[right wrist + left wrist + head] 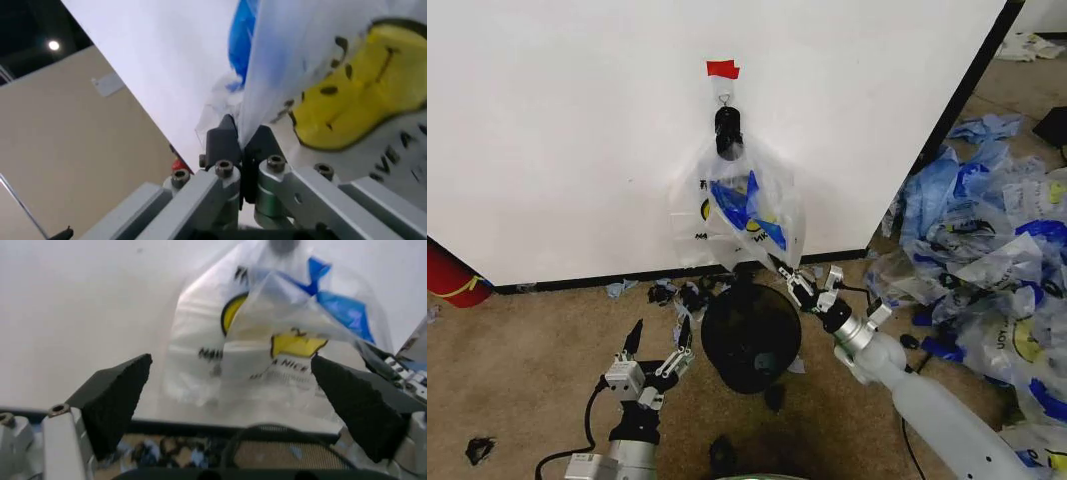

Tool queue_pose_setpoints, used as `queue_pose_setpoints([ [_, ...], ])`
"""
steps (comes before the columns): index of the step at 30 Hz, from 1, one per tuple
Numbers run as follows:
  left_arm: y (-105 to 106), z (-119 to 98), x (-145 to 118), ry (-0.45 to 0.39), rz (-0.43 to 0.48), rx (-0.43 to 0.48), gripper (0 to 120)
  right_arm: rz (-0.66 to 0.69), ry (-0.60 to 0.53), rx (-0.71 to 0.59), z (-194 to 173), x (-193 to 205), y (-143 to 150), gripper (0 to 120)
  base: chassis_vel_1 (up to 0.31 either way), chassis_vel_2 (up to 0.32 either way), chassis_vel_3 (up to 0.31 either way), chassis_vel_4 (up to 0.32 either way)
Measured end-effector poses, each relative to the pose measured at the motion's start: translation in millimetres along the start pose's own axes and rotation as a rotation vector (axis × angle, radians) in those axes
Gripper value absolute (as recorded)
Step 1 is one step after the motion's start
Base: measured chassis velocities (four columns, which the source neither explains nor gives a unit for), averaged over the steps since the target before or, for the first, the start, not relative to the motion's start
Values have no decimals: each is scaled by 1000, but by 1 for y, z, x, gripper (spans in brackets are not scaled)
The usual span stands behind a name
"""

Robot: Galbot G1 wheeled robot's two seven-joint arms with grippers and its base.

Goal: Pick up the garbage bag from the wall and place it over the trash bin.

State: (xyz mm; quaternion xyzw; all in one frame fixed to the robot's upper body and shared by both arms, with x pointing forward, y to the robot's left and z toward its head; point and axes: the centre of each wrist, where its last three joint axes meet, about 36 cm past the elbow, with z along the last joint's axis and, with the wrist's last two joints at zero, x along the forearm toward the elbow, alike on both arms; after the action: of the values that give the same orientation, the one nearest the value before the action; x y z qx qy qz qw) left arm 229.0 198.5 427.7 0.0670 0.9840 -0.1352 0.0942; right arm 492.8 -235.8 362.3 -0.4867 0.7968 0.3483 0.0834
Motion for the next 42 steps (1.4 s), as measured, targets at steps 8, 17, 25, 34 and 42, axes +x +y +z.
queue_pose_setpoints([
  [8, 21, -13, -29, -23, 90, -53, 93, -9, -7, -8, -1, -22, -3, 0, 0, 0, 0, 0],
  [17, 35, -35, -87, -25, 210, -90, 93, -31, 11, 11, -3, -38, -7, 0, 0, 0, 0, 0],
  [25, 39, -56, -140, -36, 299, -166, 93, -41, 43, 43, 3, -24, -1, 0, 0, 0, 0, 0],
  [34, 31, -70, -181, -14, 382, -250, 93, -24, 54, 72, 5, -5, 2, 0, 0, 0, 0, 0],
  [42, 19, -58, -209, 12, 448, -311, 94, -23, 42, 76, 3, -5, 2, 0, 0, 0, 0, 0],
])
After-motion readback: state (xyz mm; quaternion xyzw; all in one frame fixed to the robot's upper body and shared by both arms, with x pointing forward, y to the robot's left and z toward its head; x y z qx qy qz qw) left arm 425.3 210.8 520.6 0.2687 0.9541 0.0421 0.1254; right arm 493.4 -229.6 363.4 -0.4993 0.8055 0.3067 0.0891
